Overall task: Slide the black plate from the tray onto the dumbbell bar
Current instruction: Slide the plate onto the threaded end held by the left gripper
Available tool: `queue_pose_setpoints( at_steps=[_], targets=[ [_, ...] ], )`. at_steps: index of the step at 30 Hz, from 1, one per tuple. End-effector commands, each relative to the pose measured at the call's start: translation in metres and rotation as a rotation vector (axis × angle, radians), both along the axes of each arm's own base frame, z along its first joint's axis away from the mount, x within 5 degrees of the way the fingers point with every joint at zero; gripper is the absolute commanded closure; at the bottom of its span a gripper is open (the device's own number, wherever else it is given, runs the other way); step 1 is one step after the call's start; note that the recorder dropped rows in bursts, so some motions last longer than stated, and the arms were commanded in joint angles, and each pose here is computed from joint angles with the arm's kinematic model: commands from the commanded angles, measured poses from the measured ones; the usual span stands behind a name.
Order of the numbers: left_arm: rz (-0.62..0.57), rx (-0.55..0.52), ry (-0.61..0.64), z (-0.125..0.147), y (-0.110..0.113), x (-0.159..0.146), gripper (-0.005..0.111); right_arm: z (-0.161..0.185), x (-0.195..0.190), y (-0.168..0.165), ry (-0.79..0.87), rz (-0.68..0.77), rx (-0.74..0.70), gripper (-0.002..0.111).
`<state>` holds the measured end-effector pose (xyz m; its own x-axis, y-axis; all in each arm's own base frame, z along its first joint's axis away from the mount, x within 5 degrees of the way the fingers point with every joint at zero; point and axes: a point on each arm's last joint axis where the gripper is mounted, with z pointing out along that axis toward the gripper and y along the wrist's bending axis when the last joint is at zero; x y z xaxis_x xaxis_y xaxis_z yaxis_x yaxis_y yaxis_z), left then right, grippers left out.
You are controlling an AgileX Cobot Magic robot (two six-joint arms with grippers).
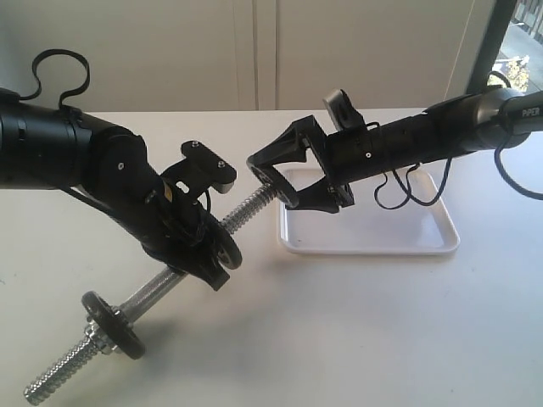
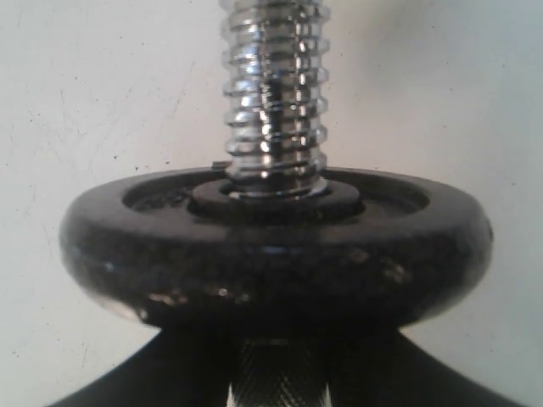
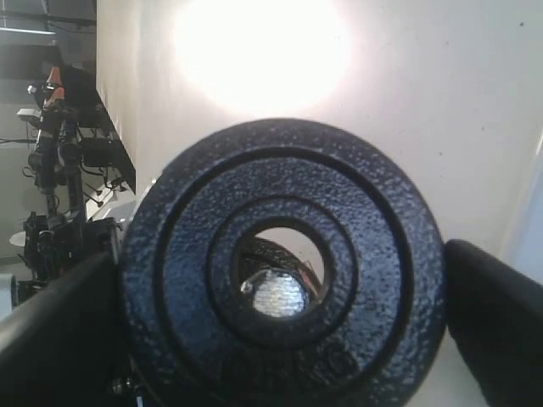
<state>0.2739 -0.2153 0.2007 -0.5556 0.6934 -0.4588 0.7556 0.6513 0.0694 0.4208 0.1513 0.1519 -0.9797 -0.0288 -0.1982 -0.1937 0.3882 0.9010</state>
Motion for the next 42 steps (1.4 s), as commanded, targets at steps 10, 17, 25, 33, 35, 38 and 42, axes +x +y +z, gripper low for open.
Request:
queue_pose_setpoints(
  at_steps=[10,17,25,33,35,38,42],
  targets=[
    [0.019,-0.112,-0.129,0.026,-0.006,0.007,0.107,0.037,-0.009,0.003,-0.068,0.055,0.028,0.108],
    [0.032,-0.125,-0.133,0.026,-0.006,0.007,0.107,0.032,-0.01,0.004,-0.056,0.067,0.009,0.108],
    [0.036,-0.132,-0.138,0.027,-0.006,0.008,0.107,0.026,-0.01,0.003,-0.045,0.073,-0.002,0.108],
    [0.036,-0.132,-0.138,0.027,-0.006,0.008,0.107,0.008,-0.008,0.004,-0.004,0.071,-0.003,0.108],
    [0.036,-0.132,-0.138,0.027,-0.006,0.008,0.107,0.003,-0.006,0.005,0.007,0.058,0.016,0.108],
    [0.036,-0.135,-0.144,0.027,-0.007,0.008,0.107,-0.002,-0.007,0.009,0.019,0.055,0.032,0.108],
    [0.037,-0.147,-0.16,0.028,-0.007,0.009,0.107,-0.003,-0.011,0.017,0.039,0.053,0.058,0.108]
  ],
)
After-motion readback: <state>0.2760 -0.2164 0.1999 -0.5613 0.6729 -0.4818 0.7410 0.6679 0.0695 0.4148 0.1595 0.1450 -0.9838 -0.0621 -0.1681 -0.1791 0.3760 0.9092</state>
